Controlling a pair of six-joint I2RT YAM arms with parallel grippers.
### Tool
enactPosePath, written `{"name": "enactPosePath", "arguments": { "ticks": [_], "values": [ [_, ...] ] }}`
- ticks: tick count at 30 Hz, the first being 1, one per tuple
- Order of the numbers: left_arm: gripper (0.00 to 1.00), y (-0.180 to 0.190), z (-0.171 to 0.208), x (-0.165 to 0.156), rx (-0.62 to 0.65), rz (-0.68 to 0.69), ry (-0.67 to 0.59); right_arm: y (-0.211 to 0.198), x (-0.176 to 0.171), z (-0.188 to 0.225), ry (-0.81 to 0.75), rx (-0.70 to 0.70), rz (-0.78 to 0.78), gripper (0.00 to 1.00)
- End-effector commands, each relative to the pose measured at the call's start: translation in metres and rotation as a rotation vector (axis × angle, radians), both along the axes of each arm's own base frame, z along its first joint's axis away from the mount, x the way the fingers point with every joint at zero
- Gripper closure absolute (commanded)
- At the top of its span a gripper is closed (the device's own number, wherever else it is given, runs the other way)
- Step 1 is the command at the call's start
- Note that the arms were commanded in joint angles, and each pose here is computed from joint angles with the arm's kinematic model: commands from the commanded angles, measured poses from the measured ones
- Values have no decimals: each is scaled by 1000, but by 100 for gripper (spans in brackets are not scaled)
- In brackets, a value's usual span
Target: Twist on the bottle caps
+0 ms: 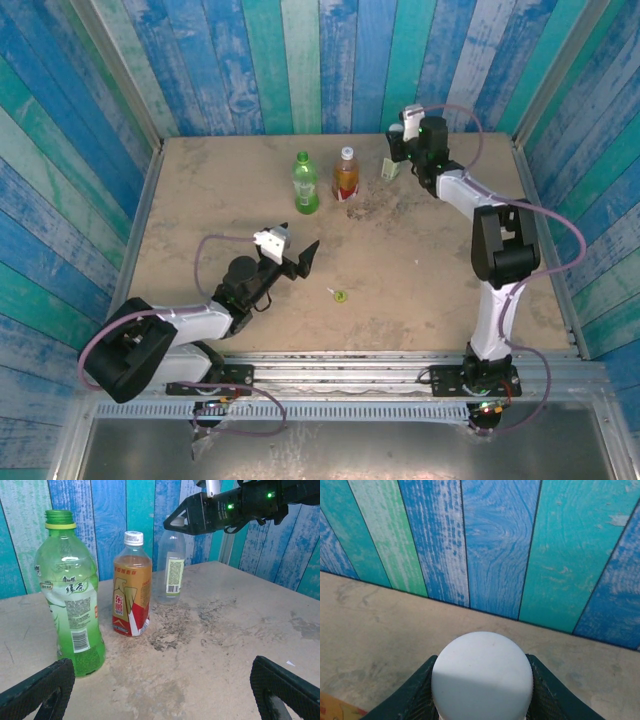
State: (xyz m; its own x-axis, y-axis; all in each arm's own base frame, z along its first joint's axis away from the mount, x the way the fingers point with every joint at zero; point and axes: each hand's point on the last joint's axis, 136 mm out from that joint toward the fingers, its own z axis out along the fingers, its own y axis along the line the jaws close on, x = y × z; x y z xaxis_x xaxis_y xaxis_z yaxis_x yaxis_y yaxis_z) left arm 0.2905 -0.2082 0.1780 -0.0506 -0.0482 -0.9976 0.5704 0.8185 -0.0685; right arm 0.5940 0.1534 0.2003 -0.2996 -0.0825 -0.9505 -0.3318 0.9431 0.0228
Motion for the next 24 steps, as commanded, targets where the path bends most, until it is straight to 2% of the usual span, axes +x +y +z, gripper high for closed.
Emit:
{"name": "enactPosePath", "arguments": {
  "ticks": [1,7,12,17,24],
  "values": [
    [6,2,10,3,-29,-1,-9,-2,3,-1,6,-16,18,61],
    [6,3,18,18,-23,13,-14,-3,-2,17,-22,-44,34,36],
    [6,1,23,41,1,27,-20,-6,-18,53,-83,-53,39,20],
    [6,0,27,67,17,52,-22,-8,-53,84,-138,-31,63,15],
    [6,0,33,112,53,133,-5,-6,-115,110,-172,20,119,14]
  ]
}}
